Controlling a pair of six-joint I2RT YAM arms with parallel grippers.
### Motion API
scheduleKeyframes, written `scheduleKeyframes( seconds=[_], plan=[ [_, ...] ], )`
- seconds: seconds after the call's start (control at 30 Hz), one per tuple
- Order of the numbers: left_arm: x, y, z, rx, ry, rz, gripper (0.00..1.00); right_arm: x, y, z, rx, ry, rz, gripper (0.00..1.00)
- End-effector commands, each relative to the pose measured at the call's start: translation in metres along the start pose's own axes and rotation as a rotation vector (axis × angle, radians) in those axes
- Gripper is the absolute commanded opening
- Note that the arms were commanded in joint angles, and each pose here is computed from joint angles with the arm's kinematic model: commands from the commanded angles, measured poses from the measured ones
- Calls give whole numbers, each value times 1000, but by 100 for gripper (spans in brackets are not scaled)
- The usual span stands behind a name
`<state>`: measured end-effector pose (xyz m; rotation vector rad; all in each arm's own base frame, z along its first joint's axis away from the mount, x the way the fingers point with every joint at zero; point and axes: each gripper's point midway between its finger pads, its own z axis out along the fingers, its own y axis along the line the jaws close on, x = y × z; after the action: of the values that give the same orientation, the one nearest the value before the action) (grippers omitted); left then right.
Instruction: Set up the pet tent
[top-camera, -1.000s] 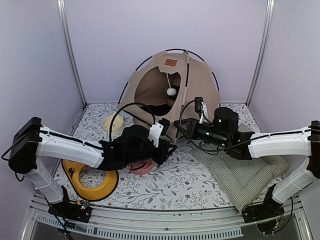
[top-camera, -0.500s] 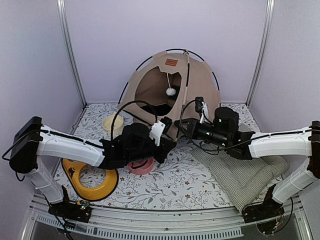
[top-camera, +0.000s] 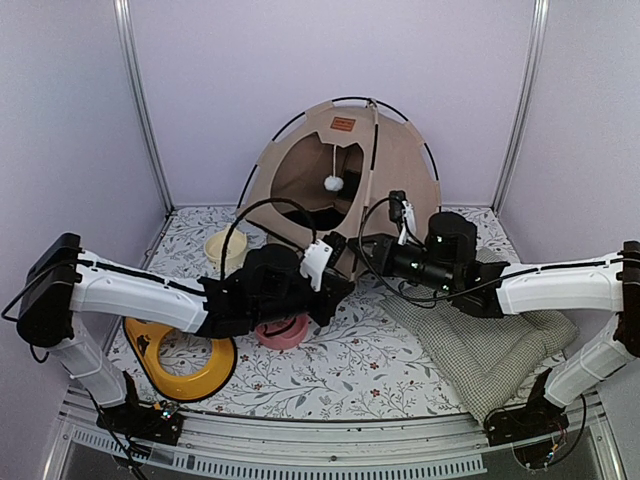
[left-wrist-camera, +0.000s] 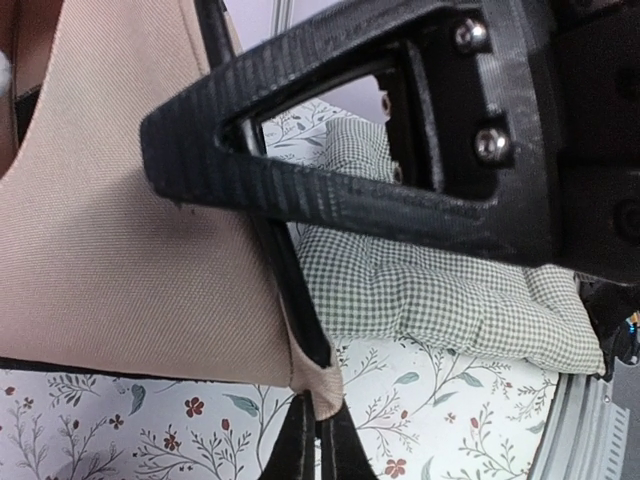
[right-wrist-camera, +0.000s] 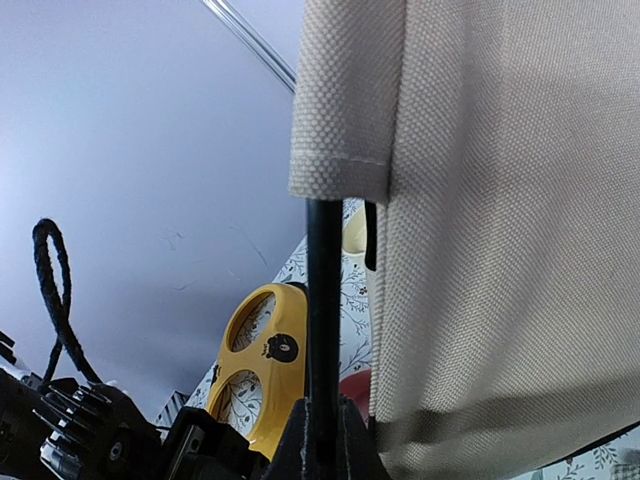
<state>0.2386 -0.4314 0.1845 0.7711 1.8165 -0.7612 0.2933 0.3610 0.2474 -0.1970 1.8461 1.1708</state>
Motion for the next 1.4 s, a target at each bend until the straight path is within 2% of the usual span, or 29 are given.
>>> scheduleKeyframes(
  seconds=[0.0, 0.53, 0.63, 0.8, 0.97, 1.13, 1.37],
  plan=[
    [-43, -22, -13, 77, -90, -36, 0, -2, -1, 8, 3, -6, -7, 0],
    [-74, -5, -31, 121, -139, -169, 0, 24, -23, 11, 61, 37, -15, 0],
    [-76, -12, -33, 160, -135, -156, 4, 25, -24, 13, 63, 40, -17, 0],
    [-72, -10, -38, 154, -135, -160, 22, 24, -20, 17, 50, 43, -22, 0],
    [-72, 11, -51, 64, -155, -180, 30, 23, -18, 15, 45, 47, -26, 0],
    [-71, 42, -57, -29, -144, -207, 32, 18, -13, 9, 43, 47, -31, 0],
    [-82, 93, -70, -157, -145, -222, 34, 11, -26, -14, 132, 25, -43, 12]
  ],
)
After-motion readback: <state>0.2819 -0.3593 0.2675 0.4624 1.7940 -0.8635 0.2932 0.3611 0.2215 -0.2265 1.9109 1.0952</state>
